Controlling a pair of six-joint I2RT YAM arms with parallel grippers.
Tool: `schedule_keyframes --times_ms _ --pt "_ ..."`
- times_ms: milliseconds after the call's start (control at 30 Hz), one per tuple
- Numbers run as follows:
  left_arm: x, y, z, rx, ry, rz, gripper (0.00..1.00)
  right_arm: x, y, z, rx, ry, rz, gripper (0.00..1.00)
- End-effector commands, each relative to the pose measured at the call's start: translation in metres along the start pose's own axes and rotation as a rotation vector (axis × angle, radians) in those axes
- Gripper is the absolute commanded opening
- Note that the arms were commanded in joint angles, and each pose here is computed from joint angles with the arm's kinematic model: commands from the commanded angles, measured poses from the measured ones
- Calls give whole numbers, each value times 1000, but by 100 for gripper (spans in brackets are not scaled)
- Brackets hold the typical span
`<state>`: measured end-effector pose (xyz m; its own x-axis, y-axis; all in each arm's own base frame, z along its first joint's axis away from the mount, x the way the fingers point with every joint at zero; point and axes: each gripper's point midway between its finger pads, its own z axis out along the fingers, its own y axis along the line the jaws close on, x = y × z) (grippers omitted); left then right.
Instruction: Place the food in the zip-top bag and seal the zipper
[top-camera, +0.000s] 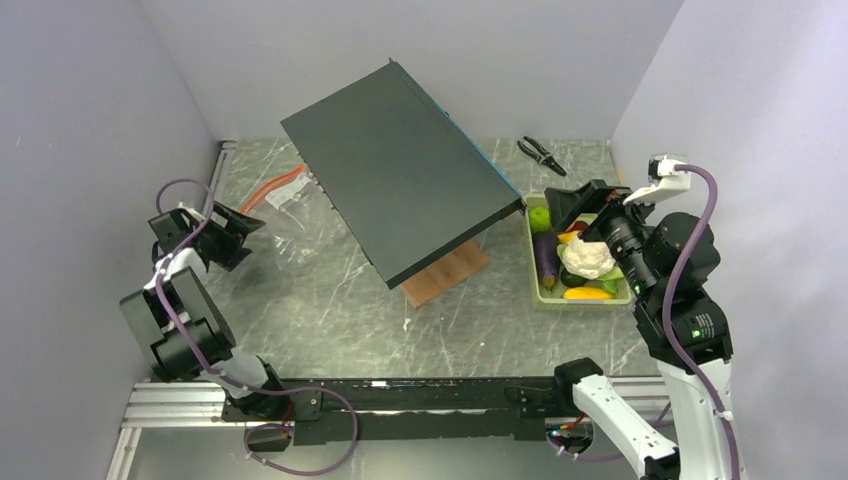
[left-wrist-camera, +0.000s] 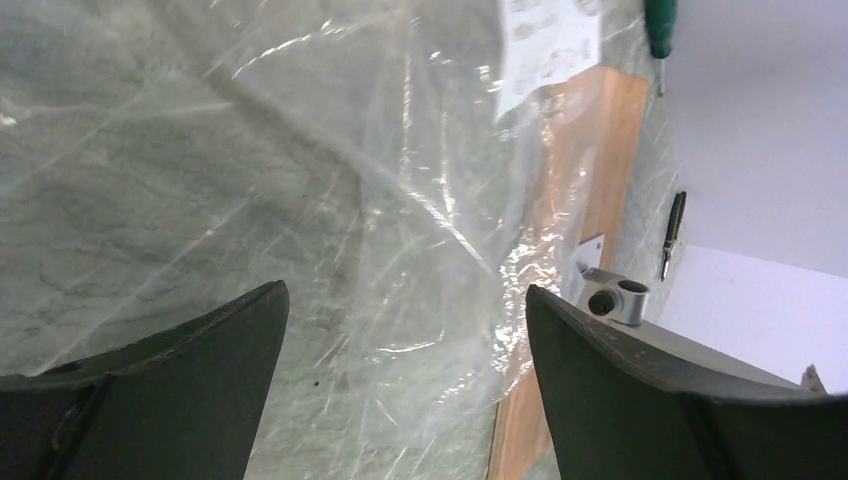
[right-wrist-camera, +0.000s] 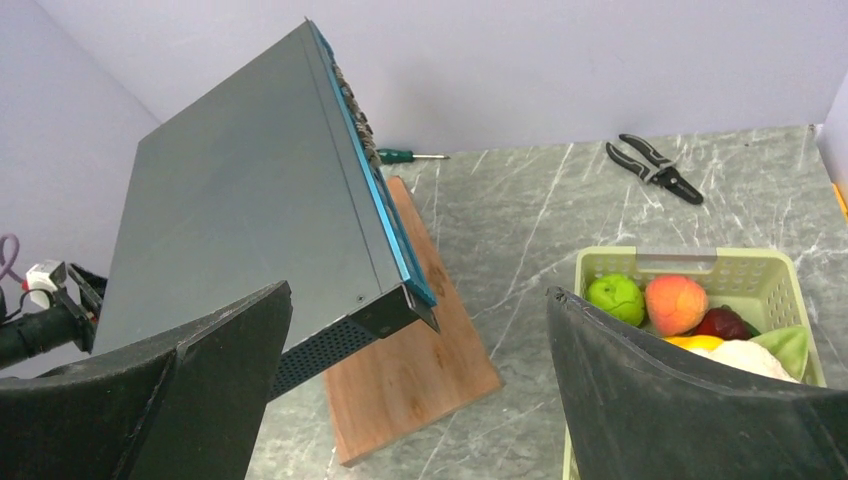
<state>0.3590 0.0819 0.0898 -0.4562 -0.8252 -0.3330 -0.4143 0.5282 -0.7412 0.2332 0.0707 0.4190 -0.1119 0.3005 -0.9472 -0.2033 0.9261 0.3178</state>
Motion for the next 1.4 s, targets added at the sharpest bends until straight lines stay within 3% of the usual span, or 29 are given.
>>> schedule_keyframes --times_ms 0,133,267,400,533,600,800,833,1000,1100,1167,1267,1367 --pt "-36 -35 -20 49 -130 85 96 -25 11 -13 -38 -62 3 100" --pt "-40 -15 -6 -52 -113 -90 100 -32 16 -13 -55 -75 12 100" --pt "-34 10 12 -128 -35 -102 100 -32 17 -13 -56 -74 25 100" --pt "-9 -12 41 104 77 -192 100 -27 22 -9 -87 -62 46 100" --pt "-1 -18 57 189 131 -219 93 -24 28 -6 -114 -42 60 100" --pt "-5 -24 56 231 114 -212 78 -24 27 -6 -110 -43 61 100" --pt "-16 -47 42 315 60 -112 9 -24 25 -9 -104 -49 58 100" --pt "-18 -49 37 303 45 -88 5 -23 25 -9 -106 -49 60 100" --pt "-46 -76 -30 171 -201 150 0 -13 26 -5 -116 -14 64 100" --pt "-68 -82 -100 -72 -486 337 0 -6 22 0 -94 13 69 100" --pt "-71 -104 -153 -119 -678 442 0 -3 20 5 -78 33 76 100" --pt "-59 -168 -223 95 -881 532 0 3 19 18 -62 77 92 100" --pt "-21 -261 -284 496 -926 713 0 8 22 29 -58 121 132 100"
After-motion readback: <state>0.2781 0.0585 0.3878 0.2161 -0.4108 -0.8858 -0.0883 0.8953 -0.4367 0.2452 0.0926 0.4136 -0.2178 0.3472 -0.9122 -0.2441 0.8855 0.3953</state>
